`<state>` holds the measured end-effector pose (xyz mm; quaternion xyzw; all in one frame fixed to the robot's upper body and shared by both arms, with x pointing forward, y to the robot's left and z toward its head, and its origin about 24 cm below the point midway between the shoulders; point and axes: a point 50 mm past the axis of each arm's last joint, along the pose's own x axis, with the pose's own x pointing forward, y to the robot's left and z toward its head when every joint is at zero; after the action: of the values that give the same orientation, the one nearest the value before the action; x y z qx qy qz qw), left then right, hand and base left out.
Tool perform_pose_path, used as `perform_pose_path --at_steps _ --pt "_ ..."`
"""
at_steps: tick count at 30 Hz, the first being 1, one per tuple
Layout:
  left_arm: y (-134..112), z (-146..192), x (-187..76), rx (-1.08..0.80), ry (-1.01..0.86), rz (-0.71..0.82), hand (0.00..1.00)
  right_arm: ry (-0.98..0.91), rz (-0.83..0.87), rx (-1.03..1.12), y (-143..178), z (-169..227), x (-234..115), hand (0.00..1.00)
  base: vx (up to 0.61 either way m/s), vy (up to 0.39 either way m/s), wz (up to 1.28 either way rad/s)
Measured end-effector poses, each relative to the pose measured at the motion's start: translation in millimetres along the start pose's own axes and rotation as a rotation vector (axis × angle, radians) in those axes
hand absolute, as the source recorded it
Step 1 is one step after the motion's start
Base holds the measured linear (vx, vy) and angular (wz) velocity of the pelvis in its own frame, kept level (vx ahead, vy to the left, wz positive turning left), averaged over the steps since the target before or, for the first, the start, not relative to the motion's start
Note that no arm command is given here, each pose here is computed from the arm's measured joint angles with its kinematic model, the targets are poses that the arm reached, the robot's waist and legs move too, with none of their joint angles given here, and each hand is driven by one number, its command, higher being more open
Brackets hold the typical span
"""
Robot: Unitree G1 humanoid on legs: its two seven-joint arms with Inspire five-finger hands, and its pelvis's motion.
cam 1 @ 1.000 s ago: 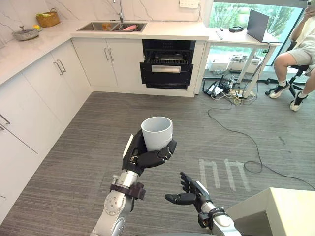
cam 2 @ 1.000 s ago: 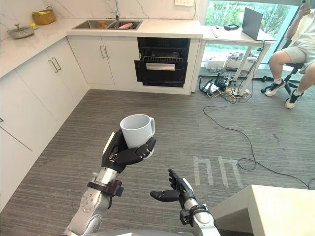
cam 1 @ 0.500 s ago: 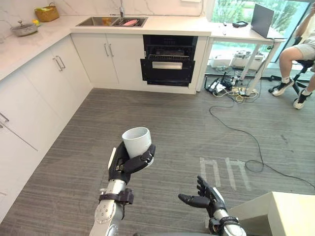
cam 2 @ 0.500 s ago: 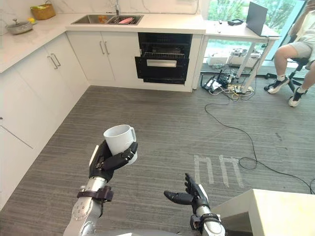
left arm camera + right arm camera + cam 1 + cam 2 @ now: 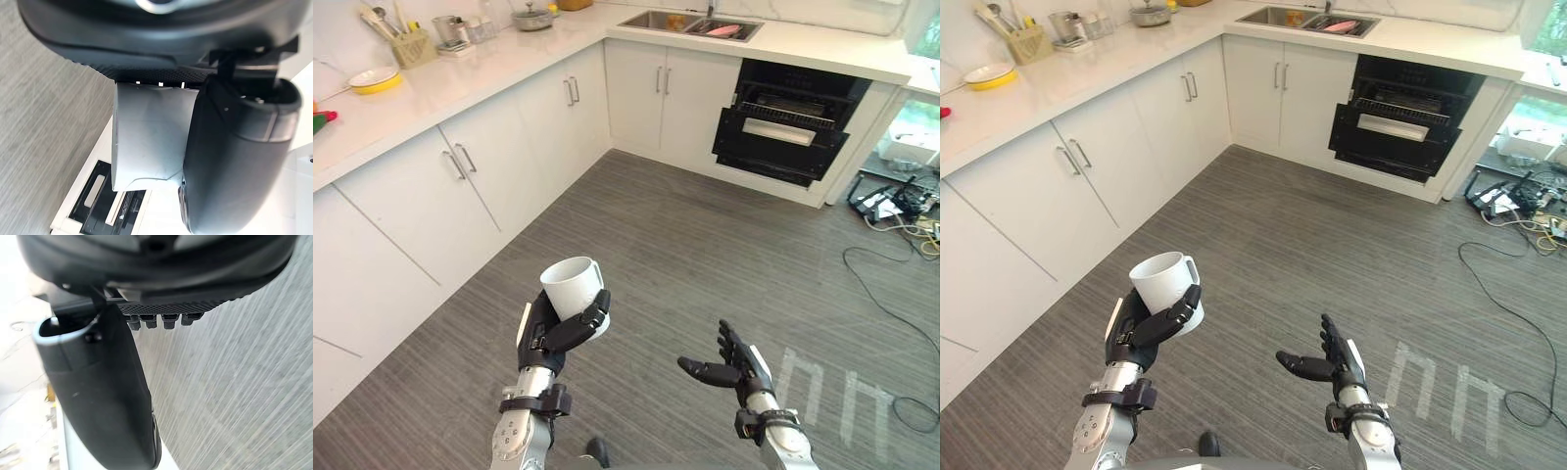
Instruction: Walk over to the sink, pick up the cup, carry it to the dishwasher, place the cup inside the dishwasher, then close the dishwasher door
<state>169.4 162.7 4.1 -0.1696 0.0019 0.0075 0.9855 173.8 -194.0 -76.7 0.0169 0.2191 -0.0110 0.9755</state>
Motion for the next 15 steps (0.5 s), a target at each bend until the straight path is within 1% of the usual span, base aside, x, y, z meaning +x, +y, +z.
perform_pose_path --at_steps 4,8,11,15 --pt "-7 -2 0 -0.023 0.000 -0.013 0.00 -0.003 0.001 -0.004 -2 0 -1 1.00 0.02 0.147 0.04" --pt "-5 0 0 -0.002 -0.004 -0.037 0.00 0.020 0.004 0.001 -1 -7 -8 1.00 0.03 0.179 0.22" --pt "-1 2 0 0.014 -0.007 -0.038 0.00 0.068 -0.004 0.011 -3 -21 -21 1.00 0.14 0.084 0.42" --pt "-2 2 1 0.006 -0.006 -0.046 0.00 0.068 0.011 0.009 -3 -22 -23 1.00 0.14 0.025 0.24"
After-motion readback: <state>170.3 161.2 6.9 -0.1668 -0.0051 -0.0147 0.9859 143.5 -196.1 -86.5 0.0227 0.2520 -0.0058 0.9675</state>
